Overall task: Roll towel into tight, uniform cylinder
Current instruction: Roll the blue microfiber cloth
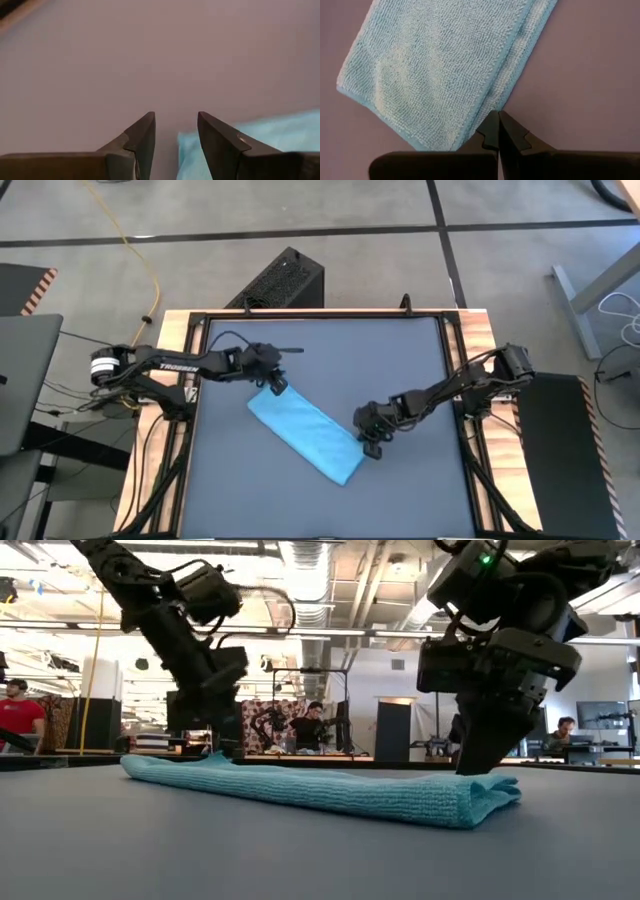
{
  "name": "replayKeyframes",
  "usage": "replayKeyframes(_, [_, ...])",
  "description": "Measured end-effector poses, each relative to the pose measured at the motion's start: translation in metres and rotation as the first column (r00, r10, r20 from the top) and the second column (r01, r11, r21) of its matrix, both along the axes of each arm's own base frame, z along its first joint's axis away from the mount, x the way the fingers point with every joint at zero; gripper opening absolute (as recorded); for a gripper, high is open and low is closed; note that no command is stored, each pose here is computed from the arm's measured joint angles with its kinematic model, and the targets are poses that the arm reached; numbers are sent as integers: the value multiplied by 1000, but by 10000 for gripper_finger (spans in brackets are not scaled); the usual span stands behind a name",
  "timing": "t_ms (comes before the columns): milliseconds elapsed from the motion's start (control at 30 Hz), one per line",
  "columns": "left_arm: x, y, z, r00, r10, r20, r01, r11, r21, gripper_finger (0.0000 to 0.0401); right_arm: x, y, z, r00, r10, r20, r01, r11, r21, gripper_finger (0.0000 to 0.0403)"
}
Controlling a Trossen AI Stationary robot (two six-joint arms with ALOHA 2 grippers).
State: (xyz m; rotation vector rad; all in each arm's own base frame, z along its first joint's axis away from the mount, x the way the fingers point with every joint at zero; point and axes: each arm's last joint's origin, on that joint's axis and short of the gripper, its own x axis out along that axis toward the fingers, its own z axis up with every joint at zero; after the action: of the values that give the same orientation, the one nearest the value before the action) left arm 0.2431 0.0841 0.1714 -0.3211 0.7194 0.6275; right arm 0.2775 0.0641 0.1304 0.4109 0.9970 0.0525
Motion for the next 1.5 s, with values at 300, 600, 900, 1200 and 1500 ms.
replayKeyframes(300, [-1, -23, 18, 988, -130, 87, 136, 988, -70, 137, -5, -4, 16, 998, -5, 55, 8, 998, -54, 20])
replayKeyframes(600, [5, -42, -14, 993, -41, -110, 36, 998, -48, 132, -2, -16, 17, 998, -27, 65, 32, 997, -74, 20])
replayKeyframes(900, [16, -28, -42, 992, 14, -126, -28, 994, -106, 60, -5, 10, 19, 993, -48, 104, 57, 995, -77, 20])
replayKeyframes(1200, [41, -3, -23, 999, 3, -36, -4, 999, -36, 3, -9, 20, 19, 992, -63, 107, 75, 991, -110, 21])
replayKeyframes(1500, [65, -1, 38, 992, -113, 50, 110, 992, 54, 32, -6, 14, 20, 992, -14, 124, 32, 990, -139, 21])
